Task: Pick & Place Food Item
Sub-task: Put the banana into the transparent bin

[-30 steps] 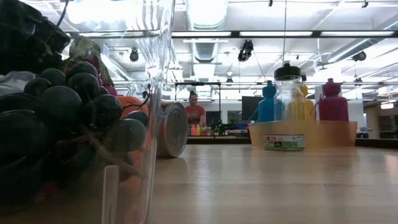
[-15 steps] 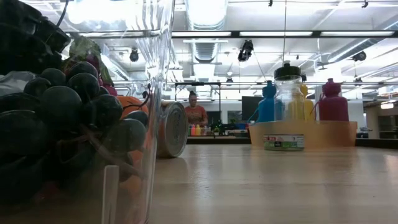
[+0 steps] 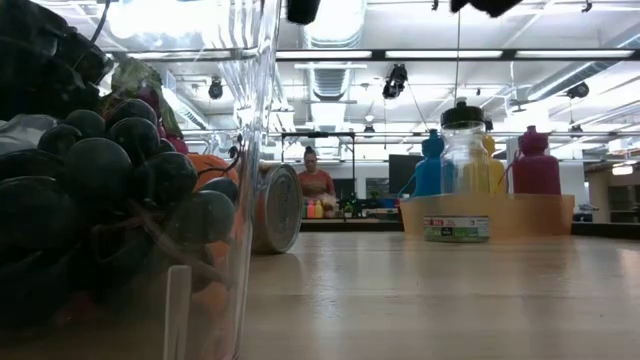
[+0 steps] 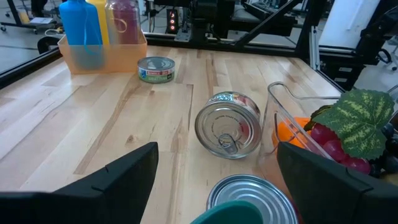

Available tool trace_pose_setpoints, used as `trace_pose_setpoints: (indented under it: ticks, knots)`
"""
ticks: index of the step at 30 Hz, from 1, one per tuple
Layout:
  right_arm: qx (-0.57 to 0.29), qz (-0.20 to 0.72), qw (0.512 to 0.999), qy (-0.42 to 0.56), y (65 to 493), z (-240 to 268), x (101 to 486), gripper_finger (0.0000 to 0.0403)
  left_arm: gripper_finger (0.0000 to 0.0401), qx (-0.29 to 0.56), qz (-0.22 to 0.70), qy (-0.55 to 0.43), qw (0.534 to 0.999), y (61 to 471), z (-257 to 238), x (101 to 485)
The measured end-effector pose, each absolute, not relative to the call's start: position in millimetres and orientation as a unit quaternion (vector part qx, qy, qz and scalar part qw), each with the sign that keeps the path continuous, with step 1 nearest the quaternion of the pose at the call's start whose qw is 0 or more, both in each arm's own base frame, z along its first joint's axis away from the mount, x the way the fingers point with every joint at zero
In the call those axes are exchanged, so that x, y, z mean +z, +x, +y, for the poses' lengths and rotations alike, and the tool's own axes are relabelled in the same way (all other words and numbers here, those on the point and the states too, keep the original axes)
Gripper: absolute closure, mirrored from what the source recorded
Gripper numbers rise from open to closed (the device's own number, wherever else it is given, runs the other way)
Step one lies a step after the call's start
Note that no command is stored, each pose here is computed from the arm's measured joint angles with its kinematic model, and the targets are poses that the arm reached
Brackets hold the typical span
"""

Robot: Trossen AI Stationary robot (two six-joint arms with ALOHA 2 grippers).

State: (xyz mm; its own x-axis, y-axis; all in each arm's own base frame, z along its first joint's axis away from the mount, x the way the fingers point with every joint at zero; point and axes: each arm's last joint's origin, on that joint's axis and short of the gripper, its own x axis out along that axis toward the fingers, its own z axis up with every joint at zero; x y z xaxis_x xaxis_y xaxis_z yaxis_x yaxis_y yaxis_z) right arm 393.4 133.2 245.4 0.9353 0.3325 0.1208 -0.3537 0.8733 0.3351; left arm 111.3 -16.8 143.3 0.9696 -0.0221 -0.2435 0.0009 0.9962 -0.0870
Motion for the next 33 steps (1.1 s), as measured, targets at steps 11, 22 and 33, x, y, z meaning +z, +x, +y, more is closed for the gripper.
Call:
trace_pose_setpoints:
  ticks: [11, 22, 33]
  knots:
    - [0.191, 0.012, 0.957, 0.221, 426, 140, 211, 0.0298, 0.0065, -0.006, 0.125, -0.043, 0.991, 112, -17, 143]
    - [0.158, 0.207, 0.931, 0.257, 450, 138, 193, 0.0298, 0.0065, -0.006, 0.126, -0.043, 0.991, 112, -17, 143]
    - [0.146, 0.287, 0.92, 0.223, 461, 152, 194, 0.0298, 0.0065, -0.006, 0.126, -0.043, 0.991, 112, -17, 143]
